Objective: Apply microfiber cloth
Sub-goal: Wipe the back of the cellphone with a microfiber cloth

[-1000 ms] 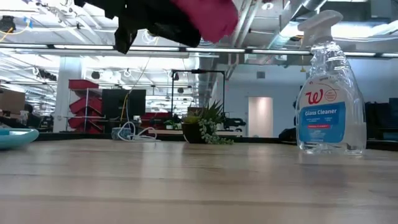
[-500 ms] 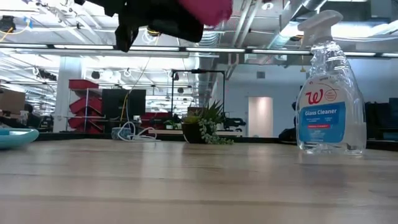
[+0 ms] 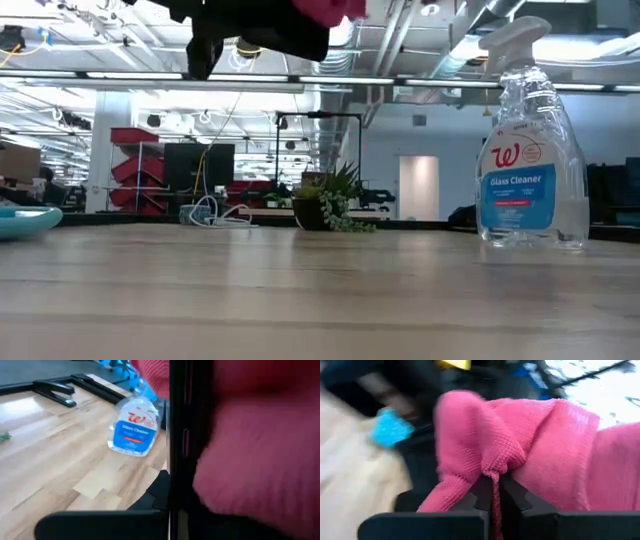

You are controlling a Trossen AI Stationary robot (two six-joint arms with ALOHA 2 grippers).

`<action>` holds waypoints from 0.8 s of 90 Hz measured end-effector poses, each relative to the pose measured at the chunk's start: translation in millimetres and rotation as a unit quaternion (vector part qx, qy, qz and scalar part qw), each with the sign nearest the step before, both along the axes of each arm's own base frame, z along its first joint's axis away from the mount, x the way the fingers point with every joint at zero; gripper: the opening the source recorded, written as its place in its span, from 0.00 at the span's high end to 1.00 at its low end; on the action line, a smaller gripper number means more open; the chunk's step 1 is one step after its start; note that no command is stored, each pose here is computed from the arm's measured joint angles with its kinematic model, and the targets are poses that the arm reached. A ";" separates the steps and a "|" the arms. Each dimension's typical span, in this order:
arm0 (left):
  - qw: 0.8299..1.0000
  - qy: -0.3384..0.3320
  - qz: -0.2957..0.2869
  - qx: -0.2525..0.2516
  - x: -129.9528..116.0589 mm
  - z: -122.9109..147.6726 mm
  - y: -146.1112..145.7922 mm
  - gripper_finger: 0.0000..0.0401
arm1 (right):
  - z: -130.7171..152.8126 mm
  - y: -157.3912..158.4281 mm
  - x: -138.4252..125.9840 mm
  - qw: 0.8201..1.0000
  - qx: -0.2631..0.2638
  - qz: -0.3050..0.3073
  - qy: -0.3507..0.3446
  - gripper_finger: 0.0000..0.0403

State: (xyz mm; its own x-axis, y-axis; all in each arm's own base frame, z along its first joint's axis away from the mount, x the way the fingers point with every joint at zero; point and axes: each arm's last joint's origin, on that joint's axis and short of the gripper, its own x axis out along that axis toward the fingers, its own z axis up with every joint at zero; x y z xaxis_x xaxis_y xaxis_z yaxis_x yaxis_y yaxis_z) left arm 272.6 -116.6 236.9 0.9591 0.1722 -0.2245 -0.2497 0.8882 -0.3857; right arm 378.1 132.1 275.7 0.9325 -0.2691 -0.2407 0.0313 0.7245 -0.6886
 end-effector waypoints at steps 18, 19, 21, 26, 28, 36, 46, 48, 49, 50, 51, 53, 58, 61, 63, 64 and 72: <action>1.000 0.011 0.004 0.007 0.0 -3.5 0.9 0.99 | -11.1 -3.7 2.6 0.999 0.001 0.003 0.036 1.00; 1.000 0.009 0.006 0.006 0.1 -3.2 1.0 0.99 | -10.6 -4.1 2.8 0.999 0.000 0.000 0.033 1.00; 1.000 0.008 0.008 0.004 0.1 -3.0 1.1 0.99 | -9.5 -5.0 3.3 1.000 -0.001 -0.009 0.026 1.00; 1.000 0.003 0.015 0.000 0.0 -1.8 1.7 0.99 | -5.1 -6.2 3.3 0.999 -0.018 -0.037 0.009 1.00; 1.000 0.000 0.018 -0.002 0.0 -1.1 1.9 0.99 | -3.1 -6.5 3.3 0.999 -0.027 -0.046 0.003 1.00; 1.000 -0.004 0.020 -0.005 -0.2 0.5 1.7 0.99 | 9.9 -8.0 3.6 0.996 -0.047 -0.076 -0.024 1.00; 1.000 -0.002 0.016 -0.007 -0.3 0.6 1.0 0.99 | 21.3 -10.7 -2.1 0.993 -0.062 -0.100 -0.032 1.00; 1.000 0.000 0.015 -0.006 -0.6 0.1 0.5 0.99 | 23.4 -10.7 -3.7 0.992 -0.063 -0.102 -0.031 1.00; 1.000 0.001 0.014 -0.006 -0.7 -0.1 0.5 0.99 | 24.2 -10.5 -4.6 0.992 -0.064 -0.103 -0.031 1.00; 1.000 0.002 0.014 -0.005 -0.7 -0.2 0.4 0.99 | 24.6 -10.4 -5.2 0.992 -0.065 -0.105 -0.029 1.00; 1.000 0.002 0.014 -0.005 -0.8 -0.3 0.4 0.99 | 24.7 -10.3 -5.7 0.992 -0.067 -0.107 -0.028 1.00; 1.000 0.003 0.012 -0.005 -0.8 -0.5 0.3 0.99 | 24.9 -9.7 -6.8 0.991 -0.070 -0.113 -0.026 1.00; 1.000 0.004 0.009 -0.004 -0.8 -0.6 0.2 0.99 | 24.6 -8.0 -9.2 0.990 -0.073 -0.118 -0.020 1.00; 1.000 0.006 0.007 -0.002 -0.9 -0.9 0.1 0.99 | 24.3 -7.0 -11.2 0.990 -0.074 -0.121 -0.014 1.00; 1.000 0.008 0.006 -0.001 -0.8 -1.3 0.0 0.99 | 23.5 -6.4 -12.5 0.990 -0.072 -0.123 -0.009 1.00; 1.000 0.008 0.006 -0.001 -0.8 -1.4 -0.1 0.99 | 23.1 -6.1 -13.2 0.990 -0.071 -0.124 -0.007 1.00; 1.000 0.011 0.007 0.002 -1.1 -2.6 0.0 0.99 | 16.9 -3.5 -17.9 0.990 -0.056 -0.131 0.015 1.00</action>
